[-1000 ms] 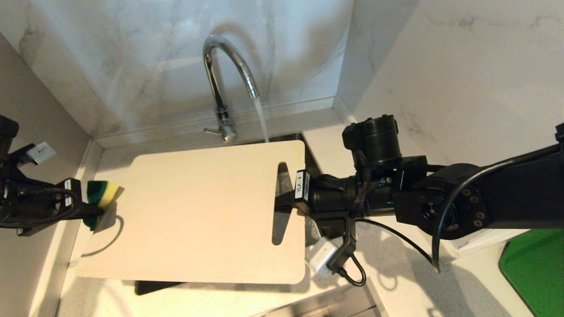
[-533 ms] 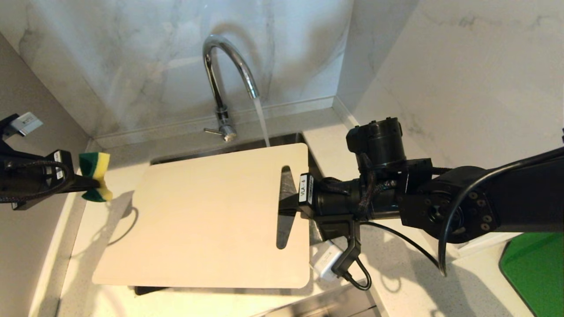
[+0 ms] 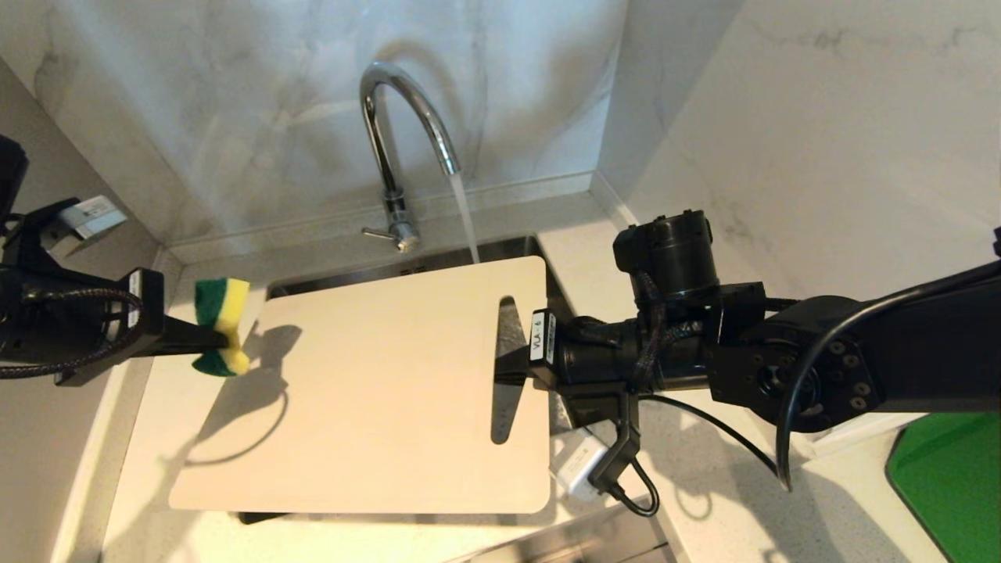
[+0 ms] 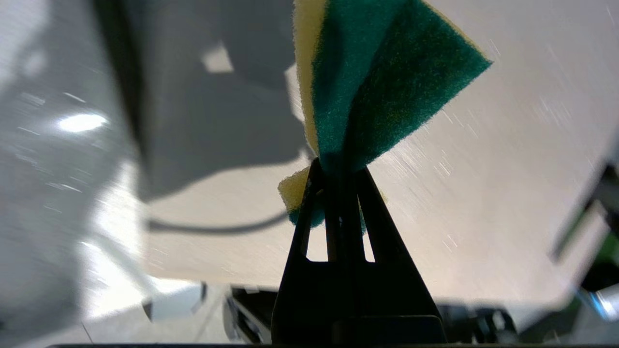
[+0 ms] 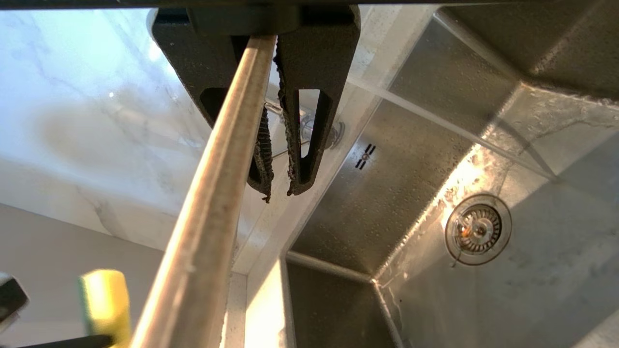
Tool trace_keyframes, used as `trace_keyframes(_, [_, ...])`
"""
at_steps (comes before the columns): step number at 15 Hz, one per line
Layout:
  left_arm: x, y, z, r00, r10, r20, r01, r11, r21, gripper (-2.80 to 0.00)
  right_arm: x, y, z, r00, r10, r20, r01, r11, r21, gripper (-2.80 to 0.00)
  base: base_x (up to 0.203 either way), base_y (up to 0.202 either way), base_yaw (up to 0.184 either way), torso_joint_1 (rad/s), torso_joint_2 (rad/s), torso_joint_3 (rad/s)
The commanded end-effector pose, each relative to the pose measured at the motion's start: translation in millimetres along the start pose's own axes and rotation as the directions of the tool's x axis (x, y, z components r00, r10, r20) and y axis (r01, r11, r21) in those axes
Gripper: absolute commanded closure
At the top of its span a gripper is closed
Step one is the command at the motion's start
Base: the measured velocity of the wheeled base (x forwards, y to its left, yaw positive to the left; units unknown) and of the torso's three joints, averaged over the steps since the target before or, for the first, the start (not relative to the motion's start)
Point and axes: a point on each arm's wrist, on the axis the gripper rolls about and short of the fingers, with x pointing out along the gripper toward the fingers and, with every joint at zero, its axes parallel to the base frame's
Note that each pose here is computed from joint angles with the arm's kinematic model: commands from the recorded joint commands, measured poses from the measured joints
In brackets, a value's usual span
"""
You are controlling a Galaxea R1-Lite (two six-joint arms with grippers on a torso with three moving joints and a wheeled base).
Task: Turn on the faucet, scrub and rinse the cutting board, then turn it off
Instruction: Put down the cutting board
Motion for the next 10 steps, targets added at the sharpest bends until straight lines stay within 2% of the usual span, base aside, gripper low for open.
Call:
trace_keyframes(1, [4.2,-34.3,-18.7,0.992,-0.077,-0.104,0.082,0.996,0.044,0.0,3.1,2.7,0.2,1.0,0.002,0.008,-0.002,1.0,-0.009,0.0,0.0,0.0,0.0,0.0,0.0,0.0])
trace_keyframes(5, [29.6,-81.5,-50.2,0.971,-0.072,-0.23,0.098,0.99,0.104,0.0,2.6,3.7,-0.2,1.0,0.006,0.005,-0.006,1.0,-0.007,0.0,0.0,0.0,0.0,0.0,0.0,0.0])
trace_keyframes(8, [44.3,-112.1,-61.2,0.971,-0.037,-0.235,0.074,0.986,0.15,0.0,3.1,4.1,-0.1,1.0,0.01,0.004,-0.01,1.0,-0.006,0.0,0.0,0.0,0.0,0.0,0.0,0.0])
trace_keyframes(10, [55.5,-125.4,-65.9,0.975,-0.018,-0.223,0.056,0.985,0.166,0.0,3.3,3.9,0.1,1.0,0.009,0.005,-0.009,1.0,-0.005,0.0,0.0,0.0,0.0,0.0,0.0,0.0])
